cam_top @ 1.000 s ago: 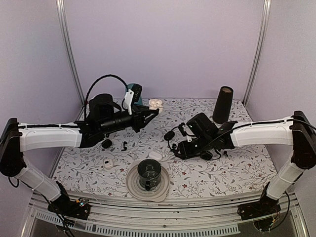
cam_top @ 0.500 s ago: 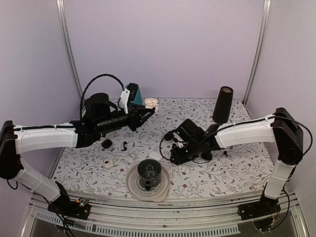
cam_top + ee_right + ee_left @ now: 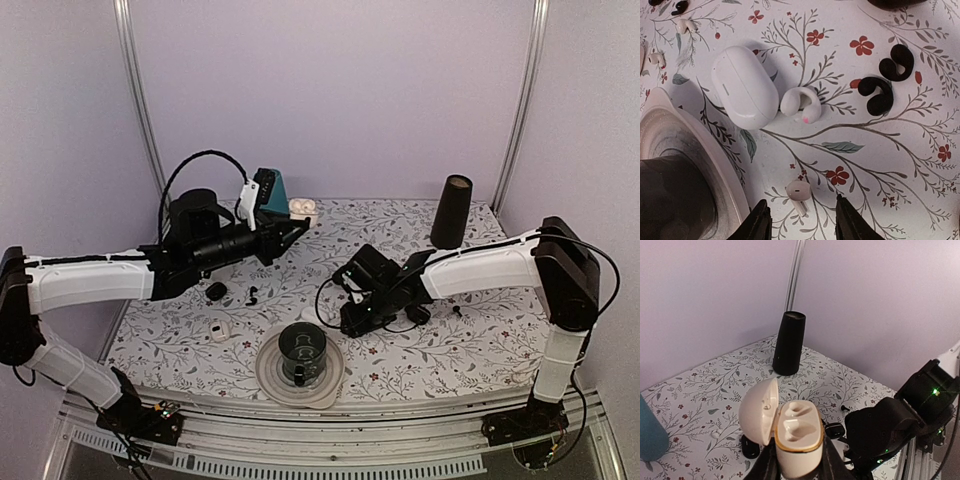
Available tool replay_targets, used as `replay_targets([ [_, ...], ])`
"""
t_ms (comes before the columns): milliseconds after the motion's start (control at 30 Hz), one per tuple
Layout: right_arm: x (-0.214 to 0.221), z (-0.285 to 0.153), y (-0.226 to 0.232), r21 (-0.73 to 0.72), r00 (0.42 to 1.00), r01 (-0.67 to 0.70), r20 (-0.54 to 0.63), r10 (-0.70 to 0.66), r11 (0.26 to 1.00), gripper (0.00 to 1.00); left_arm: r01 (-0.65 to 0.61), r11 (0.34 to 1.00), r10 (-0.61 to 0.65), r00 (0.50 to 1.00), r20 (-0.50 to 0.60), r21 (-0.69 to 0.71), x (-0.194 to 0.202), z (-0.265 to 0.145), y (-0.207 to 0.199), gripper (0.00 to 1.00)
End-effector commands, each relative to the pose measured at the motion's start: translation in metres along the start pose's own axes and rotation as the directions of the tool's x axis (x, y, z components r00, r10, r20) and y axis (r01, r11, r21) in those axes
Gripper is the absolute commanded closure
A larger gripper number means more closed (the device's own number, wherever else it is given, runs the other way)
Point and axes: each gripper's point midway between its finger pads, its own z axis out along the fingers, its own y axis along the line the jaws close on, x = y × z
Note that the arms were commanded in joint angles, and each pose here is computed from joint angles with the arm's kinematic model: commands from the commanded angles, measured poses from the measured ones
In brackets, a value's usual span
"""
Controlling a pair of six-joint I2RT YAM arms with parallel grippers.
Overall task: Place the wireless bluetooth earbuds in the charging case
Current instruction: Pick up the left earbud from the center of the board.
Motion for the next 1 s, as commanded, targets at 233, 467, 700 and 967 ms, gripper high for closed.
replay_targets([
  [233,-0.001,0.007,0.006,0.042,0.999,0.029,-0.023,-0.028,0.999,0.56,0.007,1.0,-0.006,1.0,0.02,-0.017,-0.004,-0.011,0.009,1.0],
  [467,0.001,0.014,0.004,0.067,0.999,0.033,-0.037,-0.03,0.997,0.57,0.011,1.0,-0.01,1.0,0.02,-0.019,-0.002,-0.013,0.011,1.0],
  [700,0.0,0.018,0.005,0.068,0.997,0.058,-0.047,-0.055,0.996,0.64,0.013,1.0,-0.012,1.0,0.022,-0.021,-0.002,-0.015,0.012,1.0],
  [967,0.006,0.02,0.004,0.08,0.991,0.123,-0.07,-0.118,0.989,0.66,0.018,1.0,-0.017,1.0,0.026,-0.018,-0.002,-0.015,0.012,1.0],
])
